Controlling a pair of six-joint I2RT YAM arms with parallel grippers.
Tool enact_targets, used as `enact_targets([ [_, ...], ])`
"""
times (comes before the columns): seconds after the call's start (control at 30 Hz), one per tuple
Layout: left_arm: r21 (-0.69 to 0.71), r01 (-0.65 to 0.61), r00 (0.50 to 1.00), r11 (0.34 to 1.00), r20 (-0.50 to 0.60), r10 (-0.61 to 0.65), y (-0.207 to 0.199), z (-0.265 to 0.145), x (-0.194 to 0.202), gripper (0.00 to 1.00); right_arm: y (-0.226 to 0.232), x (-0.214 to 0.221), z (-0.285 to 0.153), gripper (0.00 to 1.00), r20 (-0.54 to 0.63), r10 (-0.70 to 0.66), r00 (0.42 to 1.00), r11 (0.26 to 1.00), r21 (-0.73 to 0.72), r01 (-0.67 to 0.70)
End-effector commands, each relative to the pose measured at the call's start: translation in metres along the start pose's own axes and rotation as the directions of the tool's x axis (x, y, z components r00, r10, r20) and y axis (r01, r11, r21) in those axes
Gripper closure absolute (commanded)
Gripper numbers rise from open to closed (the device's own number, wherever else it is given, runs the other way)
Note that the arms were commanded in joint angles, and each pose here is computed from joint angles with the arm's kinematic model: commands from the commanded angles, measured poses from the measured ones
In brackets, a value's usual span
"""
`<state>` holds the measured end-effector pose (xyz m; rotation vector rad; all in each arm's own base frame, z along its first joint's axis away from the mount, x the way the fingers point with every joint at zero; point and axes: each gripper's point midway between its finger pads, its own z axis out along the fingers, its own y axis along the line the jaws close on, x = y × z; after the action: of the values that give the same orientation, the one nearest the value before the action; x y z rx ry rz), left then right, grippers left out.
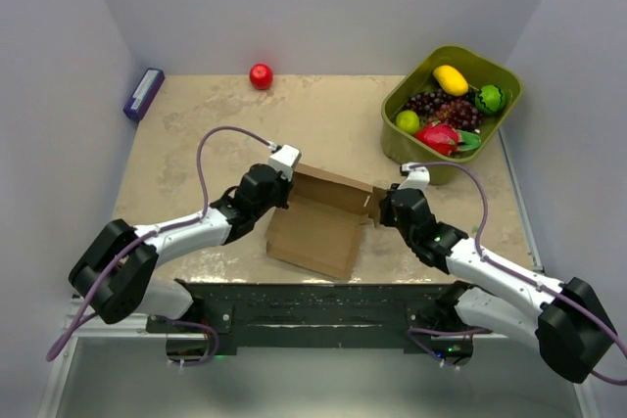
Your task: Fold the paper box
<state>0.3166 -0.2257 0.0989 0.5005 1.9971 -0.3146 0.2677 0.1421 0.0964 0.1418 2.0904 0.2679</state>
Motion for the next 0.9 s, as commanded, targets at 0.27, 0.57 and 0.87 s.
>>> enact_targets([
  [0.27, -0.43, 0.117, 0.992, 0.895, 0.101, -0.081, 0.067, 0.0, -0.011, 1.0, 0.01, -0.017, -0.007, 1.0, 0.047, 0.067, 0.997, 0.997, -0.049, -0.064],
  [0.57, -0.537, 0.084, 0.995, 0.839, 0.09, -0.042, 0.083, 0.001, -0.013, 1.0, 0.015, -0.021, -0.015, 1.0, 0.039, 0.076, 0.996, 0.994, -0.081, -0.072],
  [0.87, -0.438, 0.128, 0.988, 0.89, 0.132, -0.077, 0.063, 0.01, -0.016, 1.0, 0.018, -0.018, -0.012, 1.0, 0.029, 0.084, 0.996, 0.993, -0.088, -0.082],
])
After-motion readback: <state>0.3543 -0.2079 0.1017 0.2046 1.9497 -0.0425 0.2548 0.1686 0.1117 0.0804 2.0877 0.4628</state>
